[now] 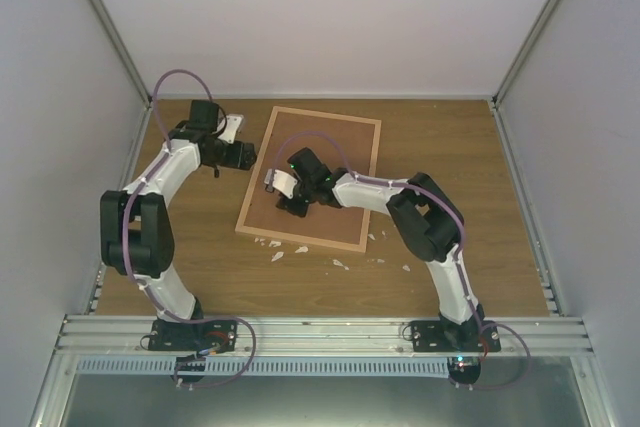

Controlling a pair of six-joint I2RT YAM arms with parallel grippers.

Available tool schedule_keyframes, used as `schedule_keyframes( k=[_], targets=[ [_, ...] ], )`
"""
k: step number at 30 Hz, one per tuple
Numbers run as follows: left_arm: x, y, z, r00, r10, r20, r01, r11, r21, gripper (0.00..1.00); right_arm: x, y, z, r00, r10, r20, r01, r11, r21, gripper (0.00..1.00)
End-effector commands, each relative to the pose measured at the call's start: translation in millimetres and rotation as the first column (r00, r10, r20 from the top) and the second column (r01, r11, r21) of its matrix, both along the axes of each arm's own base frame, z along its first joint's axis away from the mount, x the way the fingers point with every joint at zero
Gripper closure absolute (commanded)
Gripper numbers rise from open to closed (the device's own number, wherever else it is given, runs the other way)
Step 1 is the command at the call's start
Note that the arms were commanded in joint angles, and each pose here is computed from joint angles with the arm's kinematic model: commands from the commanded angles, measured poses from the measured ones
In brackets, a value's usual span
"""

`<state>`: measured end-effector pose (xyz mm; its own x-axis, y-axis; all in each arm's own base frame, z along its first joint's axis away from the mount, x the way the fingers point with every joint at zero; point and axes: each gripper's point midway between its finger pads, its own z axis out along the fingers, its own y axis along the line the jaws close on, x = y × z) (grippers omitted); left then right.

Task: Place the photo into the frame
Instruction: Install the photo frame at the center of the board.

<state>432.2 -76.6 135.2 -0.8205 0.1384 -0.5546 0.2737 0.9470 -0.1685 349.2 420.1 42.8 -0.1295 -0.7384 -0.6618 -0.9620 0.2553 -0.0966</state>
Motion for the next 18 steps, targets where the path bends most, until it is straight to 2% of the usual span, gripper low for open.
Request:
schedule_keyframes(
  k=[1,7,11,14,16,18],
  targets=[
    [1.1,-16.3,-8.0,0.996,-0.089,0.008,0.090,0.994,-0.070,0.17,-22.4,-41.6,-42.5,0.996,-0.011,-0.090,-0.004,0.987,-0.162,0.66],
    [-11.8,-16.6,-15.3,0.988,-0.155,0.009,0.156,0.987,-0.034,0.19,-38.4,-57.3,-50.1,0.994,0.003,-0.112,-0.024,0.983,-0.185,0.66],
    [-32.6,-9.6,-28.2,0.984,-0.173,-0.044,0.174,0.985,0.011,0.14,-46.5,-64.5,-53.5,0.991,0.004,-0.131,-0.030,0.981,-0.193,0.66],
    [-44.3,1.1,-35.1,0.987,-0.135,-0.082,0.140,0.988,0.062,0.09,-46.3,-67.0,-53.4,0.991,-0.007,-0.133,-0.019,0.980,-0.198,0.66],
    [-52.0,4.1,-37.3,0.987,-0.127,-0.097,0.134,0.988,0.072,0.03,-43.1,-65.0,-43.2,0.992,-0.012,-0.127,-0.010,0.985,-0.173,0.66],
    [-54.7,3.1,-29.8,0.989,-0.137,-0.063,0.142,0.987,0.071,0.01,-35.9,-60.6,-21.5,0.993,-0.017,-0.119,0.001,0.992,-0.126,0.65]
  ],
)
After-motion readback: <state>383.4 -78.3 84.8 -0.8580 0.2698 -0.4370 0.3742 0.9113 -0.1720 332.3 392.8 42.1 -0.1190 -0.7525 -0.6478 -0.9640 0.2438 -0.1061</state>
